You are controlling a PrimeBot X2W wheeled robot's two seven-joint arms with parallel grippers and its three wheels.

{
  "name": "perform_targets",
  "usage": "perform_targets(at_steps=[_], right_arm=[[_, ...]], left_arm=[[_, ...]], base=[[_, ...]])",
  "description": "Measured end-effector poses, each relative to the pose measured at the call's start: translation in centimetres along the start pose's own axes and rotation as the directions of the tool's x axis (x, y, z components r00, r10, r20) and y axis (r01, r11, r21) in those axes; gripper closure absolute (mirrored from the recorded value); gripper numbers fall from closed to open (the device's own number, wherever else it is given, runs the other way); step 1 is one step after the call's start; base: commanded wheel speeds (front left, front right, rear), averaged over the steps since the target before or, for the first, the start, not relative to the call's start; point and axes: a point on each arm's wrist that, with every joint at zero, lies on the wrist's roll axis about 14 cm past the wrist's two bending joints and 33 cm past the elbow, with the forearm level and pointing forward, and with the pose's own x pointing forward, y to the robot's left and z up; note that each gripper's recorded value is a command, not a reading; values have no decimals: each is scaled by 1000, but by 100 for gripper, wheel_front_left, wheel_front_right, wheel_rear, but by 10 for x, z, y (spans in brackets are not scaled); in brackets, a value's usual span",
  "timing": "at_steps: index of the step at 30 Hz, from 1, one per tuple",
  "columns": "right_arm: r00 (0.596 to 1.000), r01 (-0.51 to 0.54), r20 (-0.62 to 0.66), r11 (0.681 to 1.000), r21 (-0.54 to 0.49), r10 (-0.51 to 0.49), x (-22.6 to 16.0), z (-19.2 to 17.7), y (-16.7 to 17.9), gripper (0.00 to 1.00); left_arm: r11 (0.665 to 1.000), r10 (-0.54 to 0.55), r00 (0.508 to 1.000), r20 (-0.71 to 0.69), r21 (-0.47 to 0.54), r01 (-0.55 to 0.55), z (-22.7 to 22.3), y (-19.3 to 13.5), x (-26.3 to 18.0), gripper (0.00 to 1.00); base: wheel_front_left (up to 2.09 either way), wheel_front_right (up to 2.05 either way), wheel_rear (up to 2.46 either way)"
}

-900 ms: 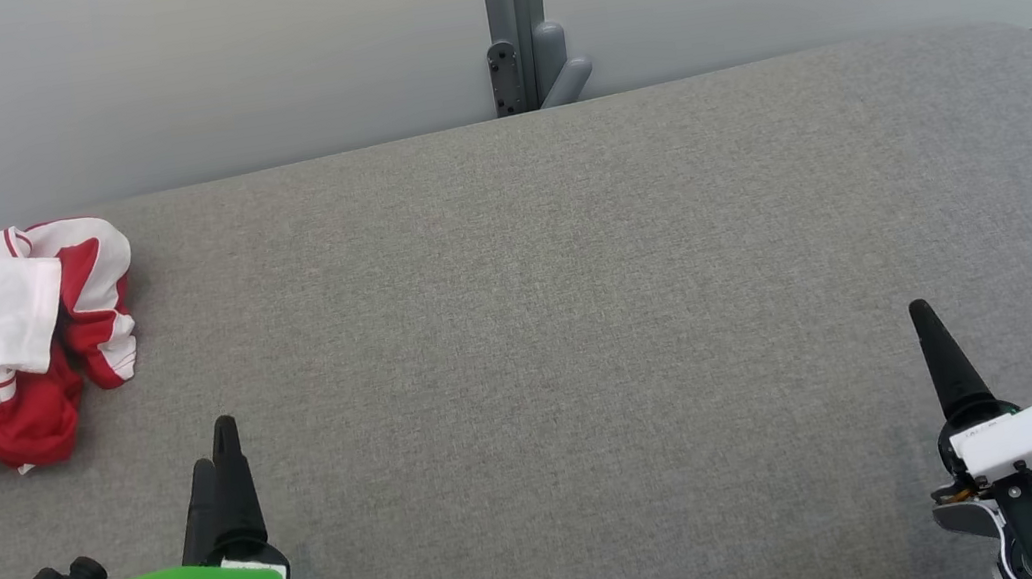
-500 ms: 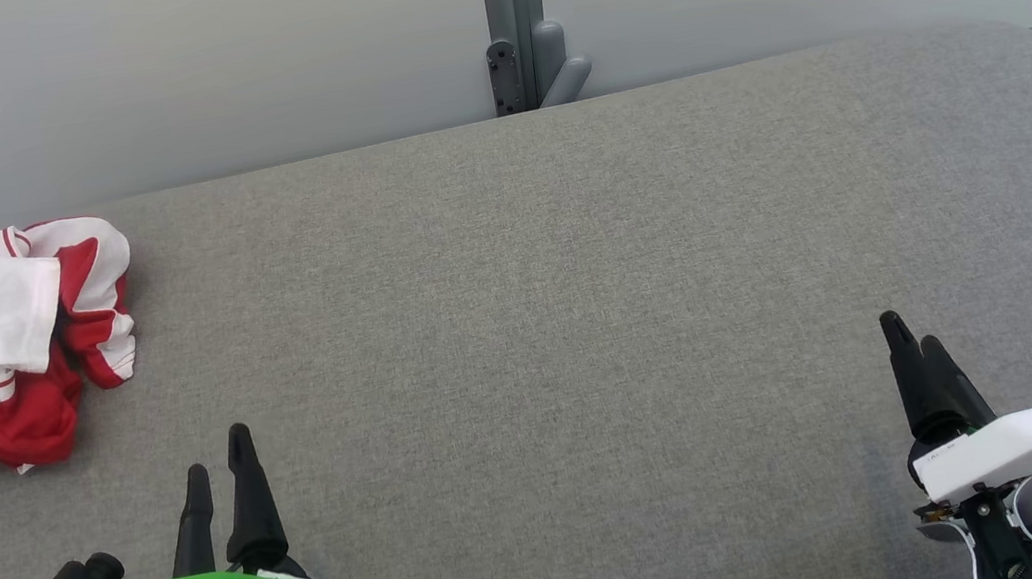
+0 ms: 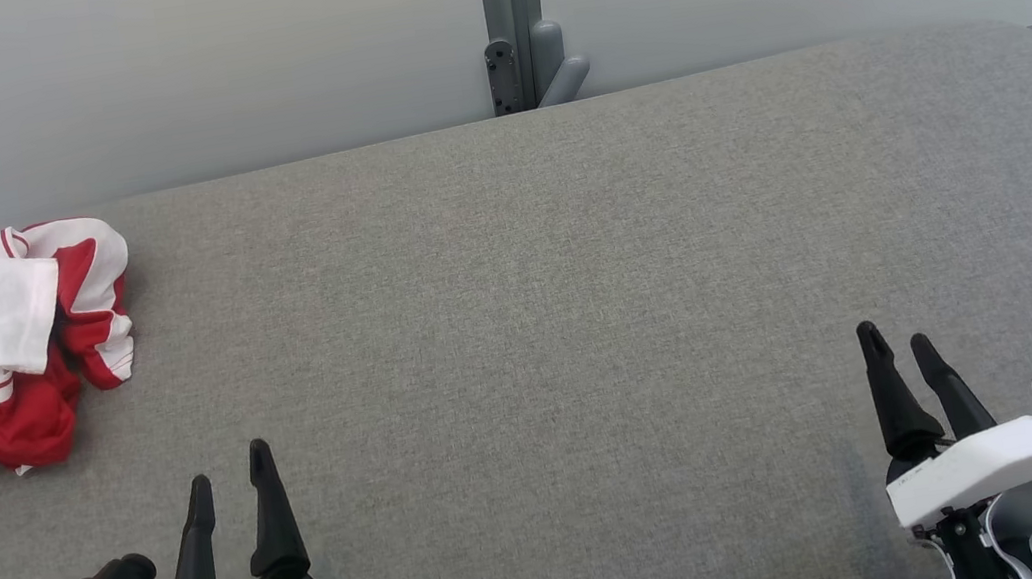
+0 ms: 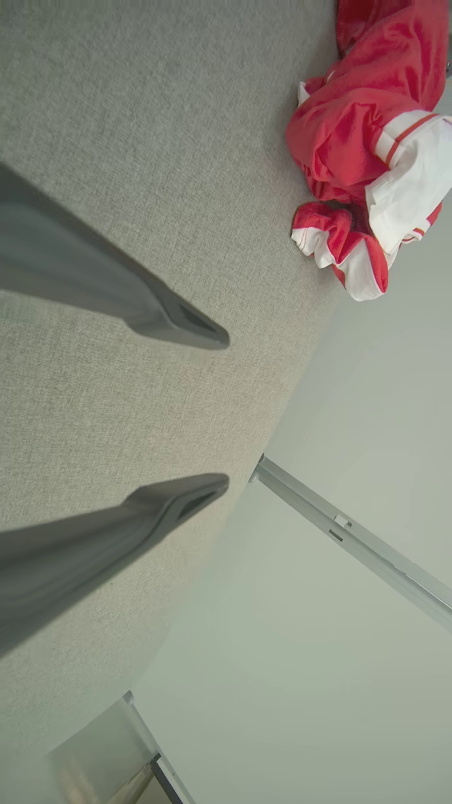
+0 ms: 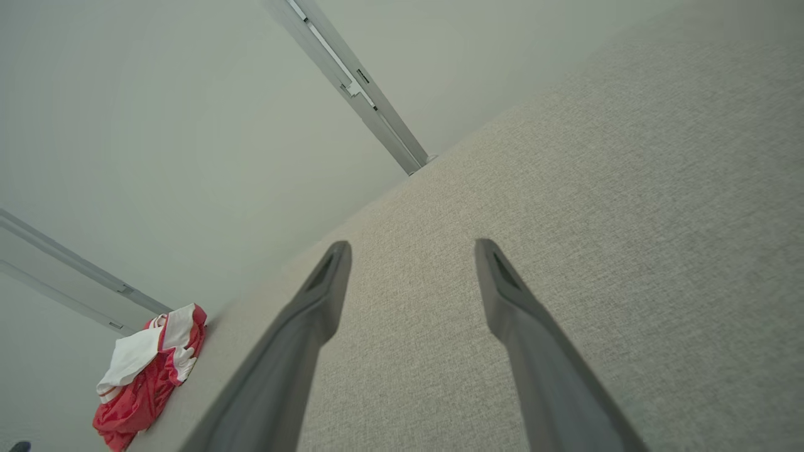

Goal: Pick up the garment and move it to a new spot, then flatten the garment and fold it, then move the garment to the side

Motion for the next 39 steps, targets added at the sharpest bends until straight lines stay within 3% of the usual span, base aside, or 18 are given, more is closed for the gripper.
perform_targets(at_steps=[15, 39], right_arm=[[999, -54, -9, 975, -214, 53, -3, -7, 12, 0], [993, -105, 7, 901, -420, 119, -9, -6, 25, 0]], left_arm=[[979, -3, 1000, 14, 206, 0, -1, 4, -5, 0], [932, -15, 999, 36, 363, 1, 0, 10, -16, 0]], base=[[0, 0, 0], [0, 0, 0]])
